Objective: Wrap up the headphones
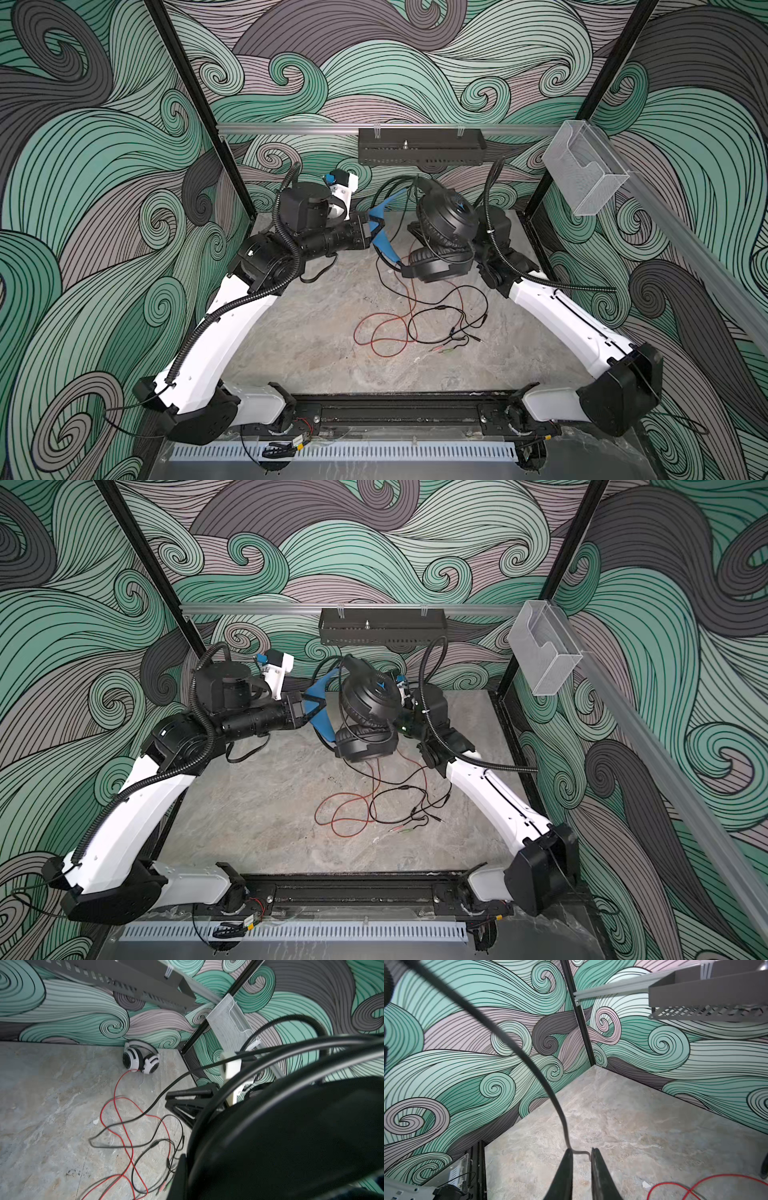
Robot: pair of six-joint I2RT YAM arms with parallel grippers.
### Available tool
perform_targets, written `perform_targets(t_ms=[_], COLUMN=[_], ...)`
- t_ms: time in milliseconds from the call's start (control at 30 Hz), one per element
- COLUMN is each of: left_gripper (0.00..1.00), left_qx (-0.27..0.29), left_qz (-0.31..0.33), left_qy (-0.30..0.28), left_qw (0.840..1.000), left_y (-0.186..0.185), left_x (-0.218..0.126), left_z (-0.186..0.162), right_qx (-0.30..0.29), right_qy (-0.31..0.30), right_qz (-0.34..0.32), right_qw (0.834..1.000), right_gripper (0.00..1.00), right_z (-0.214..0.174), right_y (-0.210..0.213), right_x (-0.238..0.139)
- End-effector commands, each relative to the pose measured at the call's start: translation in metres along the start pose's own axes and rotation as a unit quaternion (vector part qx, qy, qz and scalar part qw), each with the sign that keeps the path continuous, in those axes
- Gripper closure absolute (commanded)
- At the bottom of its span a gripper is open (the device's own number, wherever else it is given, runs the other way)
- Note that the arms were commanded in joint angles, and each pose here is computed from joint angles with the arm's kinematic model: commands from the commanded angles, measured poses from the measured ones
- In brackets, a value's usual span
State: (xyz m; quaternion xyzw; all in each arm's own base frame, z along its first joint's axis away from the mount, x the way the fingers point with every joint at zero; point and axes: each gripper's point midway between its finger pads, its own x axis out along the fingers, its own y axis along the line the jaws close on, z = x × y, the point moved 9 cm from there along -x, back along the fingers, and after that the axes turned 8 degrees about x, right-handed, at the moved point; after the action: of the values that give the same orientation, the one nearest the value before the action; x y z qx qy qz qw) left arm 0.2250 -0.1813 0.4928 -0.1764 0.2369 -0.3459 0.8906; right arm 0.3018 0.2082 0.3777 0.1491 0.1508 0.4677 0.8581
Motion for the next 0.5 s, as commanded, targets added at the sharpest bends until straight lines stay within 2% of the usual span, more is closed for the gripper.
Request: perform_targets(t_ms=[0, 167, 400, 433, 467], left_gripper=[1.0, 1.0, 1.0, 1.0, 1.0], left_qx=[-0.014, -0.006, 0.024, 0.029, 0.033], left_qz=[-0.021, 0.001, 0.043, 0.047, 0.058], left_qy=[-0.103, -0.129, -0.103, -0.101, -0.087], left_qw=[0.994, 0.992, 0.993, 0.993, 0.994], left_y=[-0.017, -0.018, -0.018, -0.019, -0.016], left_x=[-0.017, -0.02, -0.027, -0.031, -0.021], left_z=[0.034, 0.046, 0.053, 0.053, 0.051], right_qx=[0.004, 0.029, 0.036, 0.036, 0.038], right_qy=[-0.025, -0.031, -0.035, -0.03, -0.024], right_qz=[0.041, 0.069, 0.114, 0.121, 0.127], right_qw=[0.999, 0.997, 0.992, 0.991, 0.991], right_gripper=[0.8, 0.78, 0.43, 0.4, 0.38], right_z=[0.009, 0.001, -0.006, -0.006, -0.007], right_y=[0.012, 0.013, 0.014, 0.014, 0.013], right_x=[0.0, 0.003, 0.007, 0.01, 0.013])
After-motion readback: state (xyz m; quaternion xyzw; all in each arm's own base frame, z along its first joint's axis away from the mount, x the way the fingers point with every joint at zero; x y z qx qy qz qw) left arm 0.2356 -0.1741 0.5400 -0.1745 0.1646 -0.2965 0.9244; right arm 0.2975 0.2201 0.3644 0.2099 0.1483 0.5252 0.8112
